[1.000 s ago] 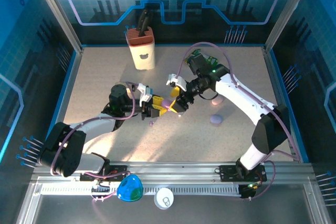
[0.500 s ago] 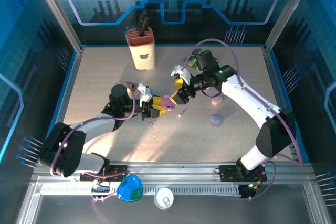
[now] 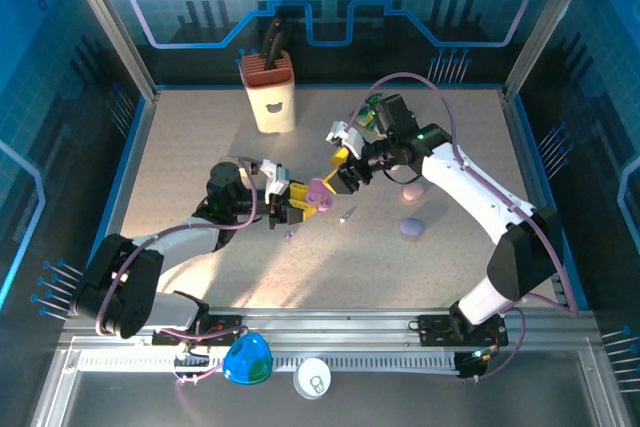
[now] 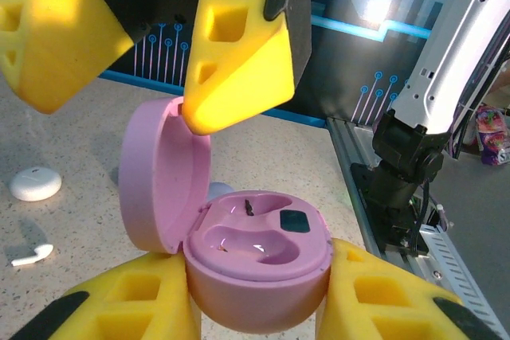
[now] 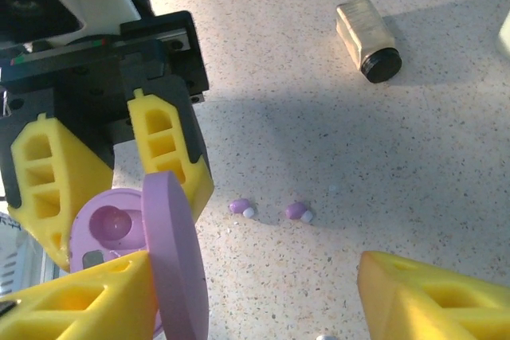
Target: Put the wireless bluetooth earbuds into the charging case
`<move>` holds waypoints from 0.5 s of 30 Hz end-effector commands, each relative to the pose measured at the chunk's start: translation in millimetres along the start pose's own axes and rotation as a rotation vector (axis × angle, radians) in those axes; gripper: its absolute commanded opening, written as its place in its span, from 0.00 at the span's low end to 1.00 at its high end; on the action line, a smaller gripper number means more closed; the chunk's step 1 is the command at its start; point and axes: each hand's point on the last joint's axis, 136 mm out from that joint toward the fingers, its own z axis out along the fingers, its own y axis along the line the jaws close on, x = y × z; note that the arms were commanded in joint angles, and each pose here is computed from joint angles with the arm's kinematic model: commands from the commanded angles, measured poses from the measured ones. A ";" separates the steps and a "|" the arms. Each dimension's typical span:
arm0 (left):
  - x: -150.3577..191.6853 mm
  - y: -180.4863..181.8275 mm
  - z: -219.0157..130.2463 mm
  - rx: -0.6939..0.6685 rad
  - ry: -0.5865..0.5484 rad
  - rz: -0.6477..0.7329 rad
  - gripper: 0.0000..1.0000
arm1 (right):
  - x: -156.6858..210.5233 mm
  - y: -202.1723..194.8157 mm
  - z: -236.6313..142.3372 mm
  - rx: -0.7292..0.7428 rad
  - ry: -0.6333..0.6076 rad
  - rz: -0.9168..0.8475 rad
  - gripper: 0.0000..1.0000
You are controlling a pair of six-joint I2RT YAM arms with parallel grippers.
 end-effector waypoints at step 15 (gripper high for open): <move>-11.5 -3.1 -3.1 0.011 -0.037 0.065 0.33 | -5.3 18.1 -15.1 -0.016 -0.083 -0.105 0.84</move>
